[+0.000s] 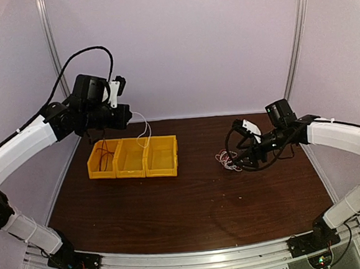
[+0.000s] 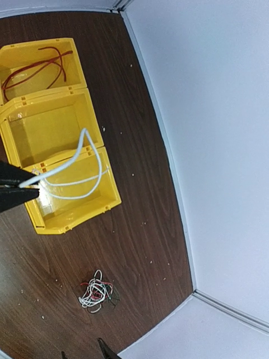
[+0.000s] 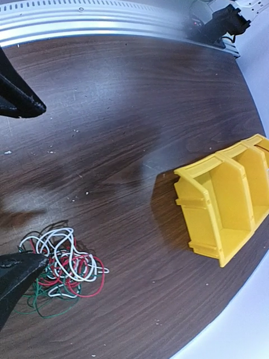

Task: Untangle the cables

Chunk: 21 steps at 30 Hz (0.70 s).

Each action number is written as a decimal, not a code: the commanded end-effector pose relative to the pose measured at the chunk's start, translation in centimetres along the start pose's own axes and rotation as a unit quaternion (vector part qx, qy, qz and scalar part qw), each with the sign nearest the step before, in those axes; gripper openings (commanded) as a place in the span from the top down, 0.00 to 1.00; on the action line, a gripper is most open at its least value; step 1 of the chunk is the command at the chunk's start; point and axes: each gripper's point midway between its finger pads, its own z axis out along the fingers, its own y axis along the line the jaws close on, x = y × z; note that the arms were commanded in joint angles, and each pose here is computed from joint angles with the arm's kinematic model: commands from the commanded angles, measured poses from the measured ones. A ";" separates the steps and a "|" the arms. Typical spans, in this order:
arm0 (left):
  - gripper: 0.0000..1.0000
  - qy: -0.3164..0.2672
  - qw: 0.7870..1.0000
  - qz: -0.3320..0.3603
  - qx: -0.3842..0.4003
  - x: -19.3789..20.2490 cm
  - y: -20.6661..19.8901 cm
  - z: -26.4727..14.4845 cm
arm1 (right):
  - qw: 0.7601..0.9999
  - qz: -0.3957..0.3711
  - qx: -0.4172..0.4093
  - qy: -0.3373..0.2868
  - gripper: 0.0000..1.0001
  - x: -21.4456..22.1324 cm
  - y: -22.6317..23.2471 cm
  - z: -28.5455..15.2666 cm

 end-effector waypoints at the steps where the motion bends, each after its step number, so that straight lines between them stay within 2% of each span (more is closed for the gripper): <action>1: 1.00 -0.006 1.000 -0.006 -0.028 0.0 2.8 0.2 | 0.998 -0.007 0.067 0.014 0.17 1.5 -2.1 -0.2; 9: 1.00 0.030 0.998 -0.025 -0.055 4.0 5.9 3.5 | 0.997 0.005 0.067 0.033 0.18 3.0 -2.8 0.7; 13: 1.00 0.054 0.996 -0.040 -0.063 7.1 7.4 6.0 | 0.997 0.005 0.061 0.039 0.18 3.8 -2.7 1.1; 21: 1.00 0.071 0.994 -0.051 -0.063 9.8 8.7 10.5 | 0.997 0.005 0.059 0.046 0.18 4.5 -2.7 1.4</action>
